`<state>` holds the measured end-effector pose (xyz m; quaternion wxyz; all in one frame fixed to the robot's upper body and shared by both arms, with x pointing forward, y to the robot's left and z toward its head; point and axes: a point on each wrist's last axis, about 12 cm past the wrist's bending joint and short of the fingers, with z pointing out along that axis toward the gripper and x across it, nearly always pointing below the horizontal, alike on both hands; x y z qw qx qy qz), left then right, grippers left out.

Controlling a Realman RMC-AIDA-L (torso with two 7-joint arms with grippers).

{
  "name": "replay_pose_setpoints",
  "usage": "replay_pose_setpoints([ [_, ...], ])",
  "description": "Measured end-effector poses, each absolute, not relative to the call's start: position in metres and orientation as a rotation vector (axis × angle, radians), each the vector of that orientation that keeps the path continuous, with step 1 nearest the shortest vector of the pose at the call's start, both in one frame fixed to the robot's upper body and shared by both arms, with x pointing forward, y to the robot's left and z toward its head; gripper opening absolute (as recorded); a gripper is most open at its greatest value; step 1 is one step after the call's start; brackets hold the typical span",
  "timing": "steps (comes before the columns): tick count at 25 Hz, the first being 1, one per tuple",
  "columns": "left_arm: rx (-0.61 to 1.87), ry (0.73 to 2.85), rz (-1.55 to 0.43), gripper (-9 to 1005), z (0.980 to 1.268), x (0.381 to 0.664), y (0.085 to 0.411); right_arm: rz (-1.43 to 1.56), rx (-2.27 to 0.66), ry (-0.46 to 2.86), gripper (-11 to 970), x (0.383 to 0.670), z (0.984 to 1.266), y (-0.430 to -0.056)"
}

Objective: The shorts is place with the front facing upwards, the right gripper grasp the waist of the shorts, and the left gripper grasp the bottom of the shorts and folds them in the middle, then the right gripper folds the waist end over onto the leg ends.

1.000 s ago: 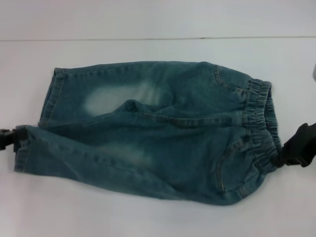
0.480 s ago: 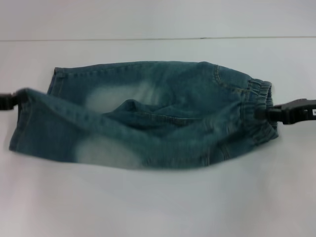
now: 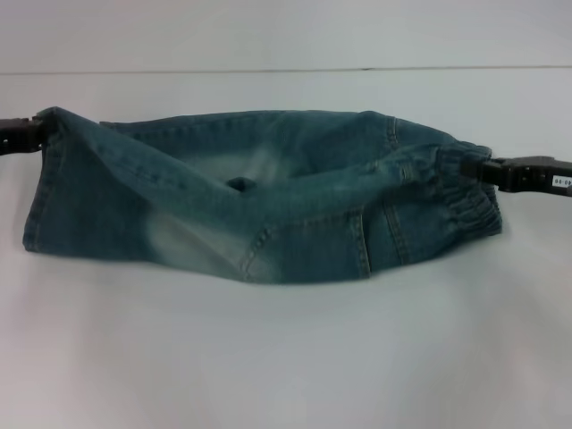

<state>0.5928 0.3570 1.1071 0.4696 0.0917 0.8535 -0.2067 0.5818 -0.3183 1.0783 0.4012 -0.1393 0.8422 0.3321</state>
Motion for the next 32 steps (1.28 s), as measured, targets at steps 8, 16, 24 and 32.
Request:
replay_pose_setpoints([
  [8,0.195,2.097,-0.369,-1,1.103,0.610,0.348,0.749,-0.263,2.082,41,0.591,1.073,-0.322],
  [16,0.237,2.100,-0.289,-1,1.103,0.624,0.334,0.703,-0.239,2.019,44,0.598,1.077,-0.323],
  [24,0.254,2.104,-0.256,0,1.100,0.628,0.326,0.599,-0.308,1.993,47,0.617,1.084,-0.315],
  [32,0.233,2.101,-0.259,24,1.099,0.627,0.326,0.550,-0.333,1.993,50,0.622,1.084,-0.313],
])
